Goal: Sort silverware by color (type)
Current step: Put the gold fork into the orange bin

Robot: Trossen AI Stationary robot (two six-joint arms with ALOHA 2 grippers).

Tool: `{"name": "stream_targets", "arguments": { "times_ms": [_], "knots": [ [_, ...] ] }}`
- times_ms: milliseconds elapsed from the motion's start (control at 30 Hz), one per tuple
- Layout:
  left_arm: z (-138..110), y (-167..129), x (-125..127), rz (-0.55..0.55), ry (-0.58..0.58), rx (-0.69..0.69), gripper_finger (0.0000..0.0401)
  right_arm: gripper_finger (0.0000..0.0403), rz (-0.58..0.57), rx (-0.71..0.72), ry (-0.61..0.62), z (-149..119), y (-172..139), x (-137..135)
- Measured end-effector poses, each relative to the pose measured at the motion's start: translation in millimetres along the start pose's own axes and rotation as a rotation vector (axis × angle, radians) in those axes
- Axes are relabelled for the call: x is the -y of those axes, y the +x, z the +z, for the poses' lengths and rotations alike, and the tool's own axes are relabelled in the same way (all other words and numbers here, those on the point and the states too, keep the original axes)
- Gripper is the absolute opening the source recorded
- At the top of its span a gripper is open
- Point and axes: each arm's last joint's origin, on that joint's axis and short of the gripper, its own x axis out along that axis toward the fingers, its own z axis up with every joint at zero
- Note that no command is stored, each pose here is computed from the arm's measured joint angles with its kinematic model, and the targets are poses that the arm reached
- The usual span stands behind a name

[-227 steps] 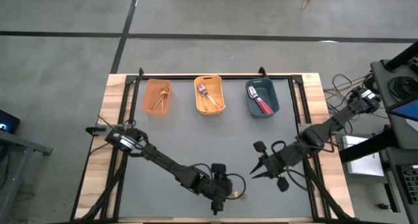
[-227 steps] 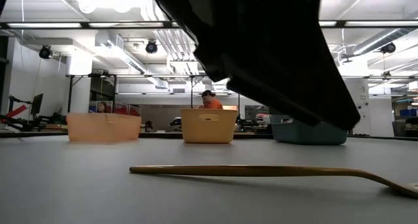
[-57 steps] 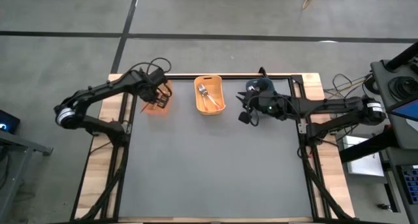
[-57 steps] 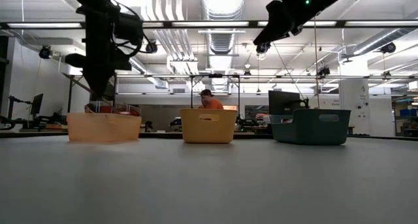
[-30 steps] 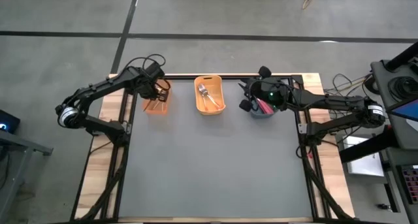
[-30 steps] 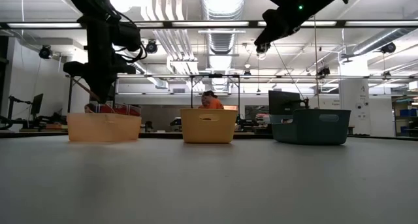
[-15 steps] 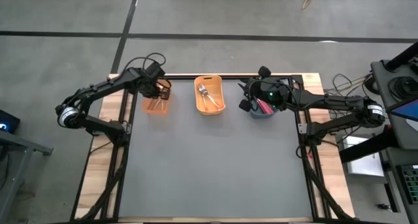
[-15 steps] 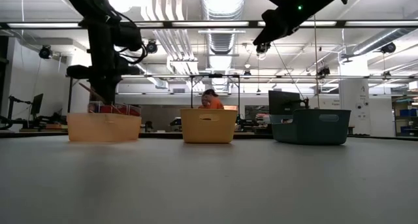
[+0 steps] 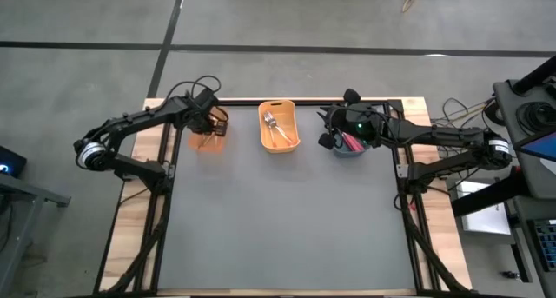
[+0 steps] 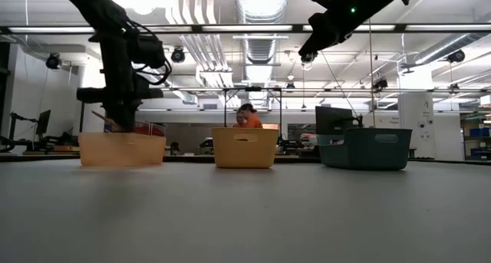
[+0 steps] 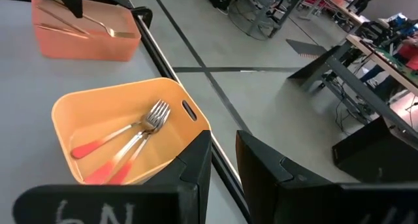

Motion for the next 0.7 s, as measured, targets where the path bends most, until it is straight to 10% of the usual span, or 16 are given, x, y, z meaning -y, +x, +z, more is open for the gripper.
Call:
{"name": "stream_targets", "arguments": {
  "times_ms": [700],
  "knots": [
    [-4.8,7.2,-2.6,0.027,-0.006,0.004,0.0,0.0063,-0.001,0.0,-0.006,-0.1,0.0,0.0]
  ]
}}
